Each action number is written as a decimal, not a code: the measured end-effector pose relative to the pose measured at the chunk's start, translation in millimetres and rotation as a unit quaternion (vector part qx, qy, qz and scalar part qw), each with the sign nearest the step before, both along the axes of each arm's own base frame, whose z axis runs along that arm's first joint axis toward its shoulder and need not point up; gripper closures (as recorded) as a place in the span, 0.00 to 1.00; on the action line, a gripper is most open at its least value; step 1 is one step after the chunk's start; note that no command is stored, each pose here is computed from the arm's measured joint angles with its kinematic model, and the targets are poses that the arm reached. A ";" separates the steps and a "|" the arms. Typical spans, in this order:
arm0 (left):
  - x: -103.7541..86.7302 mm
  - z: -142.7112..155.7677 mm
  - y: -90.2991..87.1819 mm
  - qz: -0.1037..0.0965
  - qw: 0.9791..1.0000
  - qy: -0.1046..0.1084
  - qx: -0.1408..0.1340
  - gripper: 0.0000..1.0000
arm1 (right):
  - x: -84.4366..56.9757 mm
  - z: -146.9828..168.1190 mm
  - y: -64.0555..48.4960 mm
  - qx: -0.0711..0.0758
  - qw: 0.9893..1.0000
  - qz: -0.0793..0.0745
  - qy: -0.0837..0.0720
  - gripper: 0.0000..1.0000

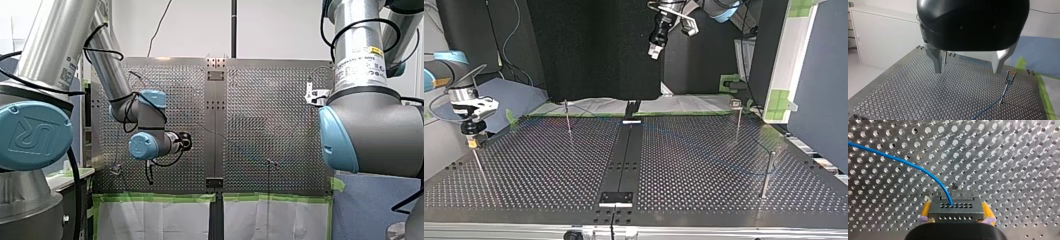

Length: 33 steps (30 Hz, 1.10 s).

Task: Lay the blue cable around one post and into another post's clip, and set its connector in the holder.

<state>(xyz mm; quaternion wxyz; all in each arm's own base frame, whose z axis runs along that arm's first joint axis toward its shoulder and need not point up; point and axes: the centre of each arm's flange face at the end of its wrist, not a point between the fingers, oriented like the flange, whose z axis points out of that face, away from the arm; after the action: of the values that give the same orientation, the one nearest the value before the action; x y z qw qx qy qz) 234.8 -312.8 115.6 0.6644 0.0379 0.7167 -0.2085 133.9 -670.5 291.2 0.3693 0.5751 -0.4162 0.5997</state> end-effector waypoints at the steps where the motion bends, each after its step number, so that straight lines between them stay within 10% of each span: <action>1: 0.0 0.0 0.0 0.000 1.000 0.000 0.000 0.02 | -0.1 -0.1 0.0 0.000 1.000 0.000 0.000 1.00; 33: 5.3 1.7 -0.5 0.000 1.000 -0.001 -0.001 0.02 | 1.5 -2.8 -8.0 -0.002 1.000 0.006 0.001 1.00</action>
<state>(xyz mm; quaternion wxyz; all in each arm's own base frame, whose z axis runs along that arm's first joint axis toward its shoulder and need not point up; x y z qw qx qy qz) 240.1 -313.3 117.3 0.6654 0.0376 0.7155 -0.2095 135.4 -678.5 288.4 0.3678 0.5775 -0.4109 0.6020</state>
